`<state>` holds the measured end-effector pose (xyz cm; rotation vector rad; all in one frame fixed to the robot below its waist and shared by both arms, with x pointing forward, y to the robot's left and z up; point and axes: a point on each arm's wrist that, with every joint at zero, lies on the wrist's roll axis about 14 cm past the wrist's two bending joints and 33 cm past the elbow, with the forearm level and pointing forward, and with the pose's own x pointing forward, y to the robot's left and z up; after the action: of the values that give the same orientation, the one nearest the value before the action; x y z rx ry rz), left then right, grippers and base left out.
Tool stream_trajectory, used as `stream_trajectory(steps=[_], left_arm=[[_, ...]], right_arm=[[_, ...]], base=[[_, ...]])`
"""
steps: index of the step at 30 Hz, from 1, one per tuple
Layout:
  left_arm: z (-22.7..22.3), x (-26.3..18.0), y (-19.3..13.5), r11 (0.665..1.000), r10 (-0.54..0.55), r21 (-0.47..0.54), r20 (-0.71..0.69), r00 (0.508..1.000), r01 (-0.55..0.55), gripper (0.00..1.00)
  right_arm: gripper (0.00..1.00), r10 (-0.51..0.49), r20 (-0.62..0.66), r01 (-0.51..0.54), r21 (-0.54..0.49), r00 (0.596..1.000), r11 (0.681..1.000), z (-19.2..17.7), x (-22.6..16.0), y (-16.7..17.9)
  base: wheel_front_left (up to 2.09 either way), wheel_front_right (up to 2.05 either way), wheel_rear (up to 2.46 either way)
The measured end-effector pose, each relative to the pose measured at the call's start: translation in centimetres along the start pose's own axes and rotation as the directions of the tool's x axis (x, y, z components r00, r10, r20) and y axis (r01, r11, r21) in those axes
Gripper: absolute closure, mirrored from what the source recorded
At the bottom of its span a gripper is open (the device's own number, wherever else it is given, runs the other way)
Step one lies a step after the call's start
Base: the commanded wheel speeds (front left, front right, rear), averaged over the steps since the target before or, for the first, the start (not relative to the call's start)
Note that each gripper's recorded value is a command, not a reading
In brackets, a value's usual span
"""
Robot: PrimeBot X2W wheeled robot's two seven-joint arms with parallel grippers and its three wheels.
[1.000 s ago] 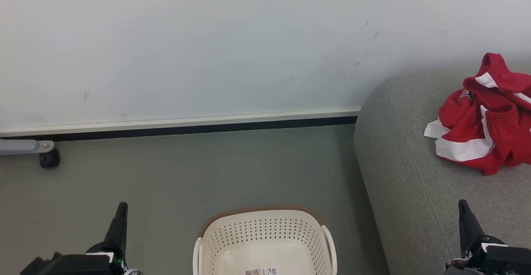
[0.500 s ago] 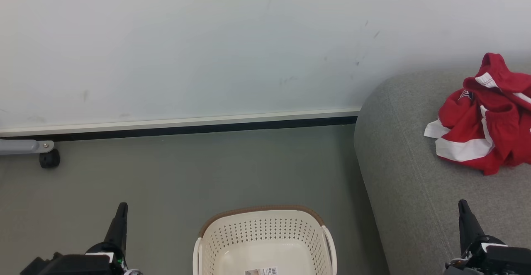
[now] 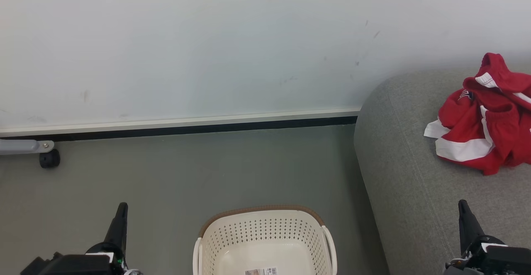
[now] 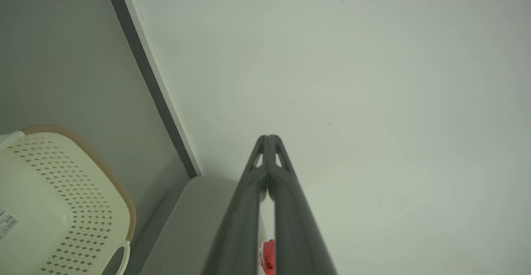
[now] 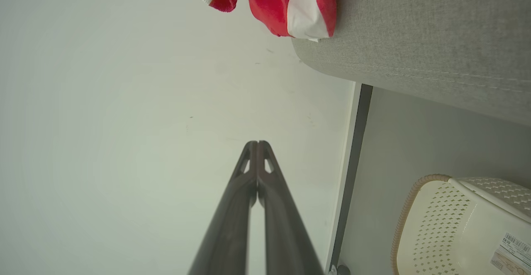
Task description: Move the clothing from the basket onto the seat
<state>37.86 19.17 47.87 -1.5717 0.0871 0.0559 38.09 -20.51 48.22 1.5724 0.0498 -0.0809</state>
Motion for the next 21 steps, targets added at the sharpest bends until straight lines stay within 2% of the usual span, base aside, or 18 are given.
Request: stream_trajectory(steps=[21], left_arm=[[0.00, 0.00, 0.01, 1.000, 0.000, 0.000, 0.000, 1.000, 0.000, 1.00]], right_arm=[[1.00, 0.000, 0.000, 0.000, 0.000, 1.000, 1.000, 0.00, 0.00, 0.00]], base=[[0.00, 0.00, 0.00]])
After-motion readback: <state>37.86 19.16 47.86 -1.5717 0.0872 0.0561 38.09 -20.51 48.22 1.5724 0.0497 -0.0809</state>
